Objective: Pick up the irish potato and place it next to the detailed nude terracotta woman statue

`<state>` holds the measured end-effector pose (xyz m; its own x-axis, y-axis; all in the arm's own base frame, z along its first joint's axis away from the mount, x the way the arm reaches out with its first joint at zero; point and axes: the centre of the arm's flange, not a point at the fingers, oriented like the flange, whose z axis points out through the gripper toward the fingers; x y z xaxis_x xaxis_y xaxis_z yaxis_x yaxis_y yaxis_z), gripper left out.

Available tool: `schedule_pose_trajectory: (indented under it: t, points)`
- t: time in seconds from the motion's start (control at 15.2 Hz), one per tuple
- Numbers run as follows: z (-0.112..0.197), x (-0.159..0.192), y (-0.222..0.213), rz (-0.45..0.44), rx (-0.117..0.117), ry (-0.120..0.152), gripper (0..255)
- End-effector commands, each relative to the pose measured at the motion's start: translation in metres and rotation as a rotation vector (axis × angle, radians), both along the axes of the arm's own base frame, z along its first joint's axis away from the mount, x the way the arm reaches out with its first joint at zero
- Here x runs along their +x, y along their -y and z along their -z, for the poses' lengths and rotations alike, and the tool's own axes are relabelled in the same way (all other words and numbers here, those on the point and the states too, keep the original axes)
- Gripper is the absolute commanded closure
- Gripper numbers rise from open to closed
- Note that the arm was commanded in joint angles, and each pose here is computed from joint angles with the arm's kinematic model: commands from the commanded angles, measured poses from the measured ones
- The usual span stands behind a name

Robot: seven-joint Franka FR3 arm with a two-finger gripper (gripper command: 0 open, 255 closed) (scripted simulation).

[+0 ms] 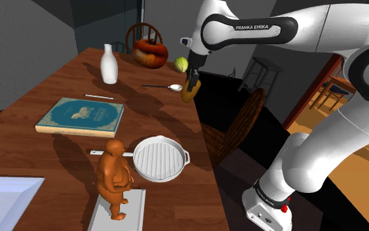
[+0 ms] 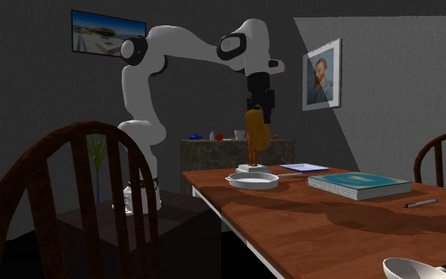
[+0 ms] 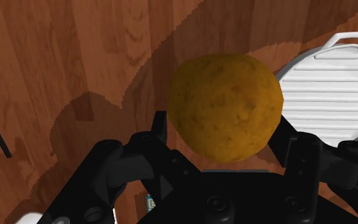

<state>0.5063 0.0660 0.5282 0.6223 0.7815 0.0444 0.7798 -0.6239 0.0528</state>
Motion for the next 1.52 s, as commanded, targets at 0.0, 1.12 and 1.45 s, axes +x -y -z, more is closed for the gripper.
schedule_pose_trajectory:
  t: [0.0, 1.12, 1.45]
  points:
    - [-0.011, -0.001, 0.001, 0.000, 0.000, 0.000, 255]
    - [-0.100, -0.001, 0.001, 0.000, 0.000, 0.000, 255]
    - [-0.127, -0.001, 0.001, 0.000, 0.000, 0.000, 255]
